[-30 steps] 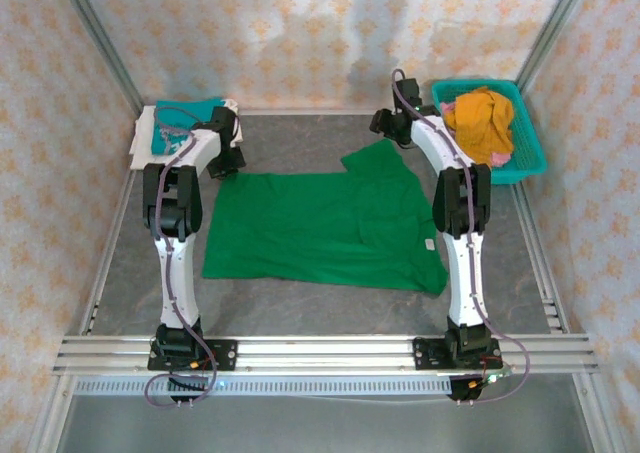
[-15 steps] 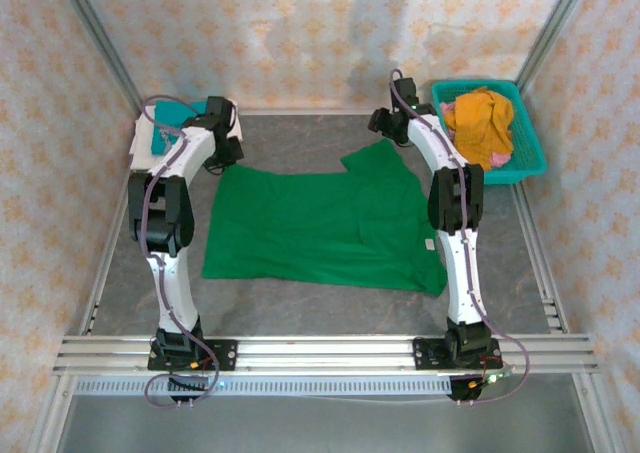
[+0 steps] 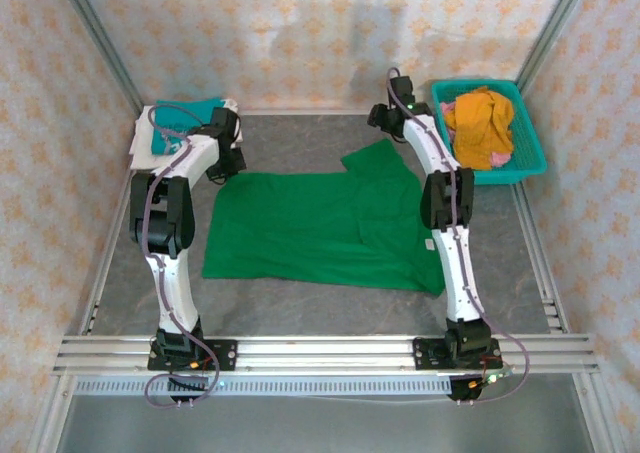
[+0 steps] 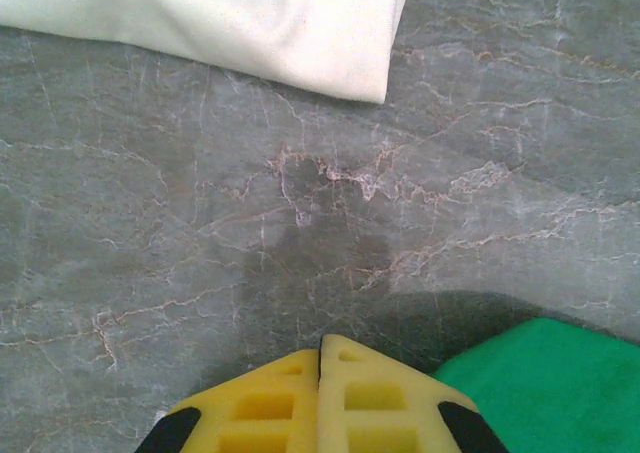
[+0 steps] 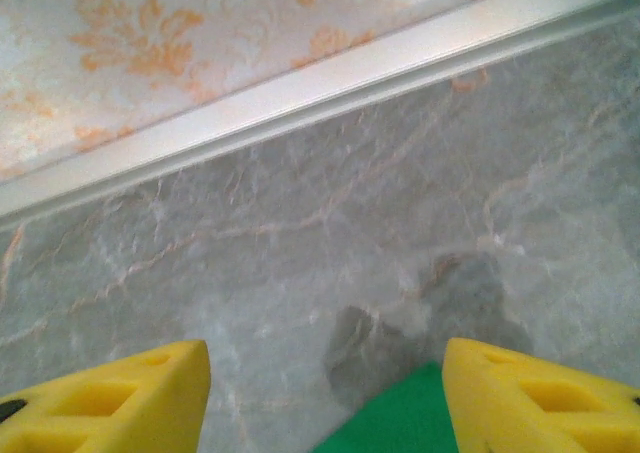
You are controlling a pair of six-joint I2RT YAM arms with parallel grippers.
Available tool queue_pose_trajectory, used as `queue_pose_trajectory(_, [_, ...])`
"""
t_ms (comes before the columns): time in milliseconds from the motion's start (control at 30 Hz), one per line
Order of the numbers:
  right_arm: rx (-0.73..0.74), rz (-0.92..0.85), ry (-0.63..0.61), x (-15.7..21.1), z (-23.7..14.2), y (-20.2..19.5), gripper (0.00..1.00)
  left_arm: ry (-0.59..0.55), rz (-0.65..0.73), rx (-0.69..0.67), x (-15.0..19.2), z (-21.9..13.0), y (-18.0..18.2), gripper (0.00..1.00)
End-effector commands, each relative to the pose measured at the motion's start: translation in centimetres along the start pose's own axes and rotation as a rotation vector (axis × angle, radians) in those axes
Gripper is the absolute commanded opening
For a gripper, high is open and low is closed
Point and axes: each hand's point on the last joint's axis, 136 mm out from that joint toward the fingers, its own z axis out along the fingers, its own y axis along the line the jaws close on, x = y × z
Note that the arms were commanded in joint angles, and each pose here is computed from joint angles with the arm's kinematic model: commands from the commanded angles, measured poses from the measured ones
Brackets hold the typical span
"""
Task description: Fold and stack the t-shirts
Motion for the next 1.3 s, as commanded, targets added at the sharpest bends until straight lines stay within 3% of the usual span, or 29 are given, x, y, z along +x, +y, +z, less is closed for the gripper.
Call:
queue_pose_trajectory(0, [0.085, -0.022, 0.002, 0.7, 1.6, -1.9, 0.63, -0.078, -0.010, 0.002, -1.3, -2.3, 0.0, 0.00])
queue_pose_trajectory(267, [0.107, -0.022, 0.029, 2.5, 3.8, -2.8, 0.53, -0.072, -0.006, -0.003, -0.8, -2.2, 0.1, 0.00])
queue_pose_trajectory(400, [0.132, -0.018, 0.071, 3.7, 3.6, -3.2, 0.19, -0.073, -0.009, -0.005, -0.8, -2.2, 0.0, 0.00])
queue_pose_trajectory(467, [0.138, -0.019, 0.083, 3.8, 3.2, -3.1, 0.12, -0.078, -0.013, -0.003, -0.9, -2.3, 0.0, 0.00])
queue_pose_trajectory(667, [0.155, -0.025, 0.078, 3.0, 0.9, -2.6, 0.08, -0.086, -0.021, 0.002, -1.2, -2.6, -0.1, 0.00])
queue_pose_trajectory(800, [0.159, -0.050, 0.062, 2.4, -0.3, -2.2, 0.36, -0.084, -0.021, 0.000, -1.1, -2.6, 0.0, 0.00])
queue_pose_trajectory(900, [0.171, -0.065, 0.074, 2.9, 0.2, -2.5, 0.37, -0.087, -0.021, -0.001, -1.1, -2.6, 0.0, 0.00])
queue_pose_trajectory(1133, [0.201, -0.069, 0.139, 5.3, 1.6, -3.4, 0.23, -0.079, -0.020, -0.002, -1.0, -2.4, 0.0, 0.00])
queue_pose_trajectory(1200, [0.213, -0.064, 0.140, 5.4, 1.5, -3.6, 0.10, -0.082, -0.019, 0.001, -1.1, -2.5, -0.1, 0.00])
queue_pose_trajectory(1267, [0.225, -0.061, 0.128, 5.0, 1.4, -3.7, 0.05, -0.089, -0.022, 0.000, -1.3, -2.5, -0.1, 0.00])
